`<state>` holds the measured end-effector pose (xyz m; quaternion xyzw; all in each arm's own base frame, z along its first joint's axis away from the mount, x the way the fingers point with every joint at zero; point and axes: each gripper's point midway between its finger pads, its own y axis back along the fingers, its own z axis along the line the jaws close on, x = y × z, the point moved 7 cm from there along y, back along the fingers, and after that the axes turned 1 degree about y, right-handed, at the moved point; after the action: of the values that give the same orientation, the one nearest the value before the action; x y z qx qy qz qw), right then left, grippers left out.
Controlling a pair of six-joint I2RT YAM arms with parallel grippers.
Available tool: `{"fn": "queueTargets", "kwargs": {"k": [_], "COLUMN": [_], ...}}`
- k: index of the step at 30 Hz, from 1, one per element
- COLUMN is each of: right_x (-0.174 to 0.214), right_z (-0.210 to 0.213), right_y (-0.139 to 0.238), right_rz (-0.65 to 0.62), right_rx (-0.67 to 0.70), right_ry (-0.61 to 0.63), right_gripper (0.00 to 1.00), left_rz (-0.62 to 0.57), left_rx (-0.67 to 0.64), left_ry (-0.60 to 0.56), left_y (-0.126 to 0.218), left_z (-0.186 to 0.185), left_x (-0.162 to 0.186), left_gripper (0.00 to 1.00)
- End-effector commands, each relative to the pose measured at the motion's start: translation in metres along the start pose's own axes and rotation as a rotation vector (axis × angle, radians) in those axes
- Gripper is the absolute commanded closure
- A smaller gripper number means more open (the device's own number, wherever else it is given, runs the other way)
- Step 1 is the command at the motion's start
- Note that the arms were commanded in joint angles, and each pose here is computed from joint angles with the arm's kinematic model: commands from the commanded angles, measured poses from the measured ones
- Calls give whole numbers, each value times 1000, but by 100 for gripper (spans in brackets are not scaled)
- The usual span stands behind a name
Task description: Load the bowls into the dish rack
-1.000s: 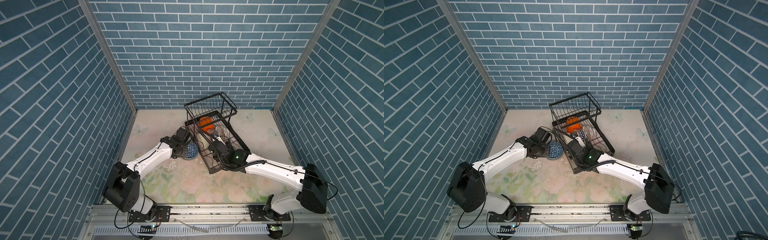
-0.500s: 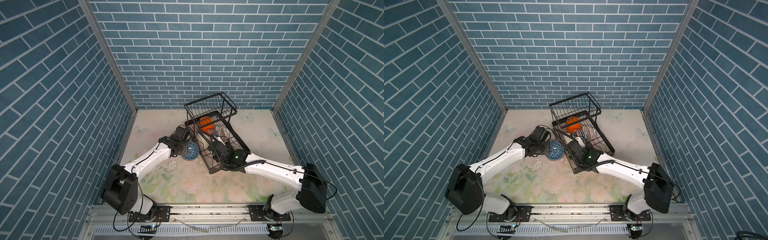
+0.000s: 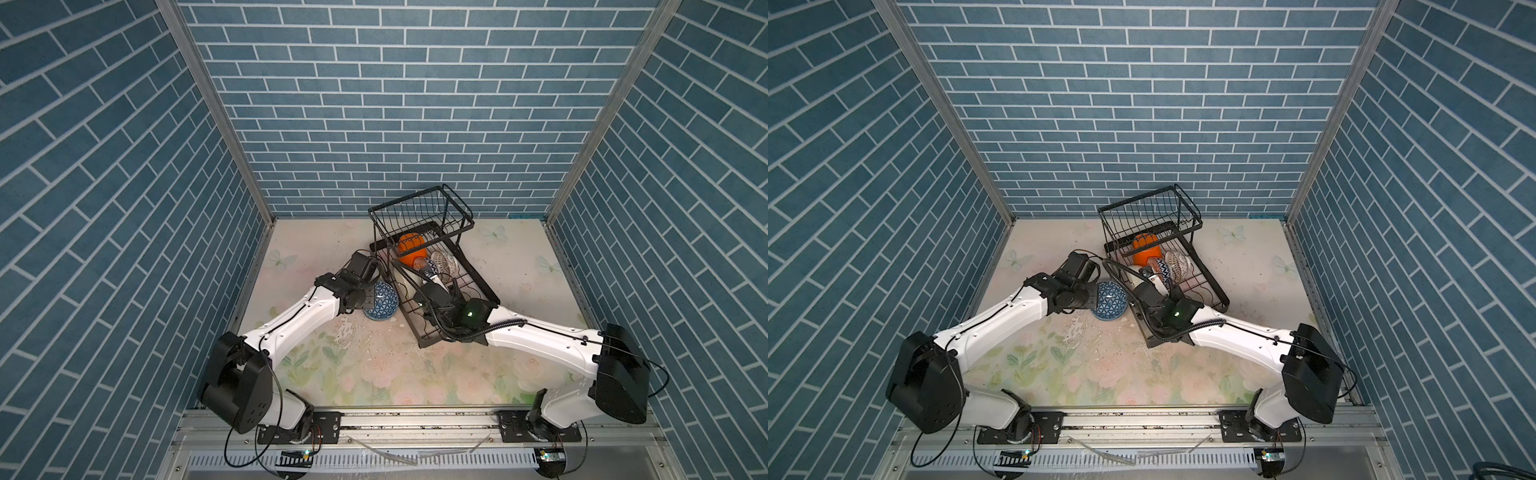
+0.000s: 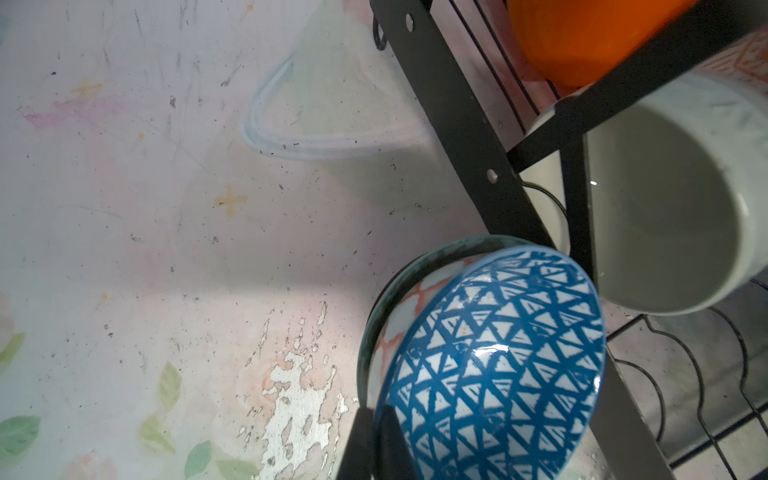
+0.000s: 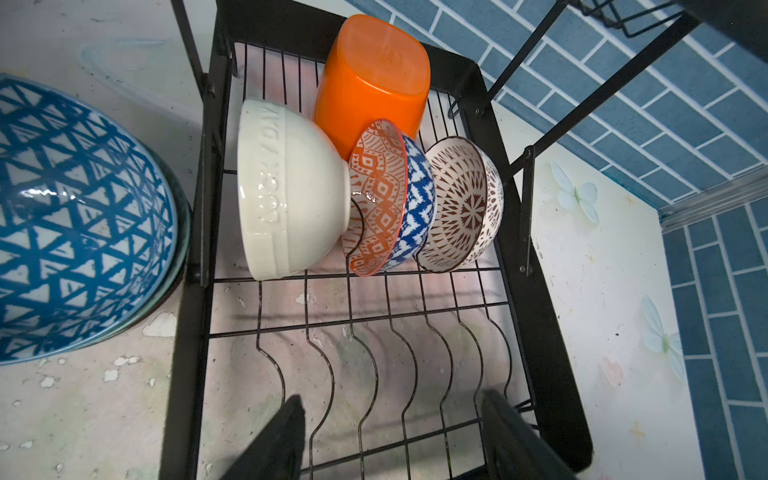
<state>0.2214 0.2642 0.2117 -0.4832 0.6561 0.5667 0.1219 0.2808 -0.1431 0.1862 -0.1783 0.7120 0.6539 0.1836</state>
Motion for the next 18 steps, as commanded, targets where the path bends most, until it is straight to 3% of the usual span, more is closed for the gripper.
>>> {"fn": "queueTargets", "kwargs": {"k": [1, 18], "right_x": [-8, -40], "right_z": [2, 30], "right_y": [2, 1], "right_rz": [-15, -54], "right_rx": [-32, -336], "right_ry": [-62, -164], "right_gripper": [32, 36], "left_rz": [-25, -93], "left_rx": [22, 132], "left_ry": [2, 14], "left_y": [13, 33], "left_z": [4, 2], "left_x": [-2, -2], "left_gripper": [100, 100]}}
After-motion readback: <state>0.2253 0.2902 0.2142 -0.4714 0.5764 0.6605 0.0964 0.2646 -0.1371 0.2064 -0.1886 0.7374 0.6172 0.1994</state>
